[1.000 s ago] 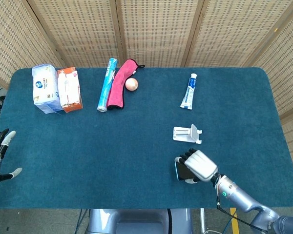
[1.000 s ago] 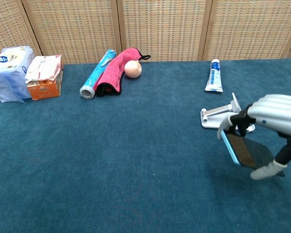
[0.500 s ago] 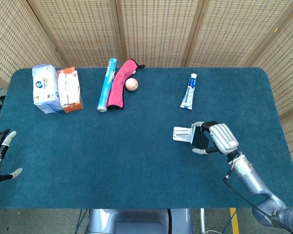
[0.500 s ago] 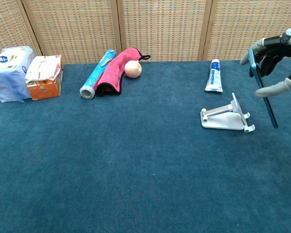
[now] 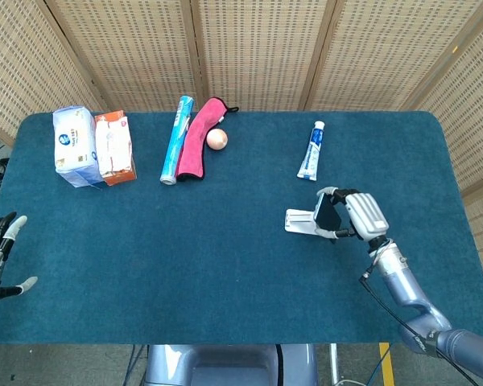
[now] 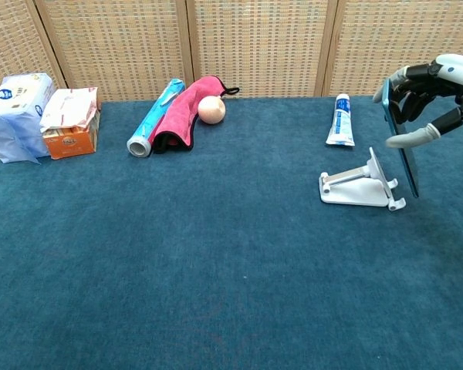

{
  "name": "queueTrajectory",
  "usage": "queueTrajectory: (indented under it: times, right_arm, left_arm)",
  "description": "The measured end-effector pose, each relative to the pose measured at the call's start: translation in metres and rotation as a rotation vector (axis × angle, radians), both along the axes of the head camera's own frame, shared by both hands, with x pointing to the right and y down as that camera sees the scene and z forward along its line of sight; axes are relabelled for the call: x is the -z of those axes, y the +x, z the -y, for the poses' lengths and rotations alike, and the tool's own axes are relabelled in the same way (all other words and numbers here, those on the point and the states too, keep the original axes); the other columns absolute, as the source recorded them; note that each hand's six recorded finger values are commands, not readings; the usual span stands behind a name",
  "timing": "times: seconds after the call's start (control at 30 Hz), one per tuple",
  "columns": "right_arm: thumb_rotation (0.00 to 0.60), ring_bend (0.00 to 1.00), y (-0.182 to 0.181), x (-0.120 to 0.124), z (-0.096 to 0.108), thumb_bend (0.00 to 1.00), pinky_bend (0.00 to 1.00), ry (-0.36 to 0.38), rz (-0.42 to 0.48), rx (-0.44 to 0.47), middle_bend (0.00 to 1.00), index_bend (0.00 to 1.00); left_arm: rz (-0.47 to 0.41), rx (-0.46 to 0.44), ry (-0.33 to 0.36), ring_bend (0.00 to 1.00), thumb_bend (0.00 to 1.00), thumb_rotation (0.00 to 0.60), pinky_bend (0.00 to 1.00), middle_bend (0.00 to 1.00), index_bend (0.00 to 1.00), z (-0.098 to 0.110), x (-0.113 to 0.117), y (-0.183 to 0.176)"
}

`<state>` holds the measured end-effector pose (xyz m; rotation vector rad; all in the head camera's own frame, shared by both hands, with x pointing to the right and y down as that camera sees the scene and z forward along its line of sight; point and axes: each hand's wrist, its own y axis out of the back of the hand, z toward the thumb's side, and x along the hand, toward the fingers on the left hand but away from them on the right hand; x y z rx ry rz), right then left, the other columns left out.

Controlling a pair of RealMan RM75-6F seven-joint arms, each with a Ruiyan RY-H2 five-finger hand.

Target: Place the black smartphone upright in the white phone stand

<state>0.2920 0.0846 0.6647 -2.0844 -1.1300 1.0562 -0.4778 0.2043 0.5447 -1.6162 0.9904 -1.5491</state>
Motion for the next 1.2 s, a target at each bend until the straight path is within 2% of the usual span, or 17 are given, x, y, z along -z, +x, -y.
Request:
queueTrajectory:
  times: [0.33,0.67,1.2]
  right_arm:
    - [0.6,0.45,-0.009,-0.012,0.017,0.32,0.37,0.032,-0.011,-0.008,0.55,0.53]
    - [0.6,0.45,-0.008,-0.021,0.021,0.32,0.37,0.031,0.01,0.0,0.55,0.53]
    - [0.6,0.45,-0.017,-0.034,0.027,0.36,0.37,0.0,0.052,0.07,0.55,0.53]
  left_arm:
    - [0.003,0.012,-0.011,0.0,0.05,0.6,0.0,0.0,0.0,0.003,-0.003,-0.003]
    - [0.01,0.016,-0.014,0.0,0.05,0.6,0.0,0.0,0.0,0.005,-0.005,-0.002]
    - [0.031,0.014,-0.034,0.0,0.05,0.6,0.0,0.0,0.0,0.006,-0.013,0.001]
